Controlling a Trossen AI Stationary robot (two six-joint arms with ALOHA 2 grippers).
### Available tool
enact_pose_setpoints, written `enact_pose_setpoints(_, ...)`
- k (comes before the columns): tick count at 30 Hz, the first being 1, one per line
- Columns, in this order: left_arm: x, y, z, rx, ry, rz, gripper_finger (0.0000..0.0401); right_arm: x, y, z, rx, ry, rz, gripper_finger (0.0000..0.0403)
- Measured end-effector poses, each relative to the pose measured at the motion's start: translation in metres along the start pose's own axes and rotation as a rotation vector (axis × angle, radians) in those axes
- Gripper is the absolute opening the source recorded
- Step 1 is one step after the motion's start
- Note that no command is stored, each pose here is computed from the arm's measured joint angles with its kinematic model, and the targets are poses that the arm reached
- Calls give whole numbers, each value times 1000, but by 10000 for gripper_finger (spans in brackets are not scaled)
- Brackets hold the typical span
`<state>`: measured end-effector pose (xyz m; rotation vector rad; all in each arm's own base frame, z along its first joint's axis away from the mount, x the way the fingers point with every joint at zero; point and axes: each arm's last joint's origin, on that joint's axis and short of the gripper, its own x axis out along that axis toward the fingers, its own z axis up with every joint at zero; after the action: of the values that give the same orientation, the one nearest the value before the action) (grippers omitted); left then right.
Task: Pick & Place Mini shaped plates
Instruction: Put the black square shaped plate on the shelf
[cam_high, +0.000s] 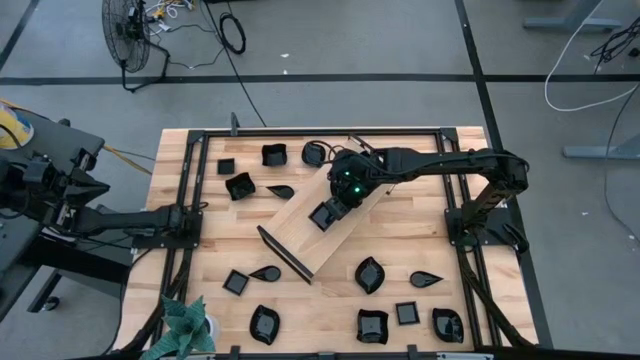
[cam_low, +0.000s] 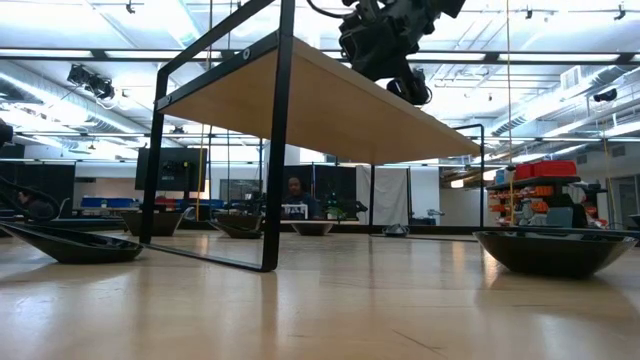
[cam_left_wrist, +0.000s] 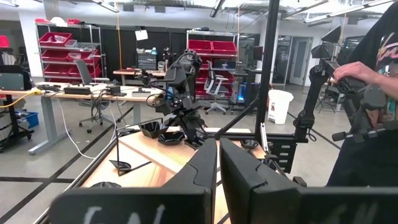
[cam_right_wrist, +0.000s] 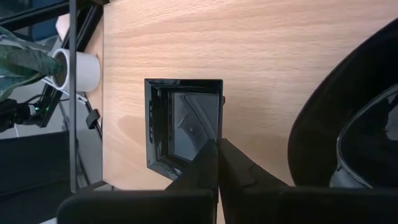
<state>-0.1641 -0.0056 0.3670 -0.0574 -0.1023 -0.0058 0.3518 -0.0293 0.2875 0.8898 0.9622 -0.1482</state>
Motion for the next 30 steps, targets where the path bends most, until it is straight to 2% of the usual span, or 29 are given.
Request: enact_pose_setpoints(30,0,0,0,0,0,0,25,4,4,-4,-78,-18,-32,0)
